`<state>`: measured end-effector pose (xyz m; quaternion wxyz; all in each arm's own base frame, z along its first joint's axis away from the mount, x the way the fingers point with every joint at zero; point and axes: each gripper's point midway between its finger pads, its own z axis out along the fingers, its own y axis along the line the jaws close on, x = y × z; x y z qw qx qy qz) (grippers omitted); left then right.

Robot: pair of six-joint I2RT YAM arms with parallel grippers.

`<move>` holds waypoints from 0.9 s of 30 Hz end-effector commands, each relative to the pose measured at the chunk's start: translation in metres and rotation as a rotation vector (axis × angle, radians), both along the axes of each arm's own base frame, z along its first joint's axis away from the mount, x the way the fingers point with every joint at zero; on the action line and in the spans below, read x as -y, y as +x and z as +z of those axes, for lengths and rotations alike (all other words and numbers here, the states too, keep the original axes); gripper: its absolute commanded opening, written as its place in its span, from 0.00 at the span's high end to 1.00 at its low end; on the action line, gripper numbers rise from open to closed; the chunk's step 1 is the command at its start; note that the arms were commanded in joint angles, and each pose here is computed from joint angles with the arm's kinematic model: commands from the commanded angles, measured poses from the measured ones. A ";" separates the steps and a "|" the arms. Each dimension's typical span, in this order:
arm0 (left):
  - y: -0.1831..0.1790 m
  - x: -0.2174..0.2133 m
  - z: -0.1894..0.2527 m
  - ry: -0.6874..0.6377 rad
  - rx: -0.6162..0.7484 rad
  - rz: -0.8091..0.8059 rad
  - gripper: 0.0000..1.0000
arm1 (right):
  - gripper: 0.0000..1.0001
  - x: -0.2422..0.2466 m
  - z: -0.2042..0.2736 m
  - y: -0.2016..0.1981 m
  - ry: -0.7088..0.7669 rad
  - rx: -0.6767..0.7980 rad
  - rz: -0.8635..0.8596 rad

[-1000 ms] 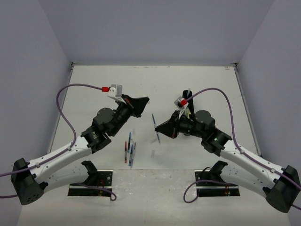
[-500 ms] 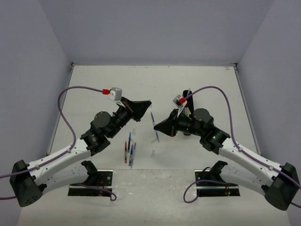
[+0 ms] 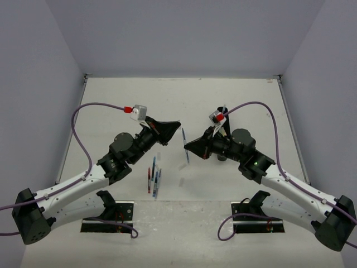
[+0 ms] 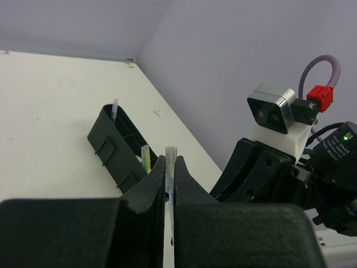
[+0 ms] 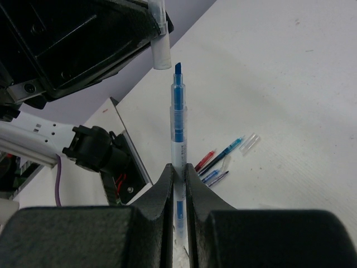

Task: Sort the stationery into containers
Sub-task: Close the pen cap on the pen.

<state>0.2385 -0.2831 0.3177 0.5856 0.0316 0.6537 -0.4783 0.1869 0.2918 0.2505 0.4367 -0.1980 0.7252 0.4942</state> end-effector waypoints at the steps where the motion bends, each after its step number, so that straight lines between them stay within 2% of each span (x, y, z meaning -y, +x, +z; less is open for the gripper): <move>1: 0.000 0.002 0.005 -0.033 0.014 -0.014 1.00 | 1.00 0.000 0.031 0.008 0.048 0.061 -0.038; 13: 0.012 -0.012 0.009 -0.036 -0.007 0.086 1.00 | 1.00 -0.007 0.025 -0.001 0.033 0.042 0.033; 27: 0.010 -0.012 0.013 -0.042 -0.008 0.078 1.00 | 1.00 -0.015 0.020 0.001 0.004 0.011 0.049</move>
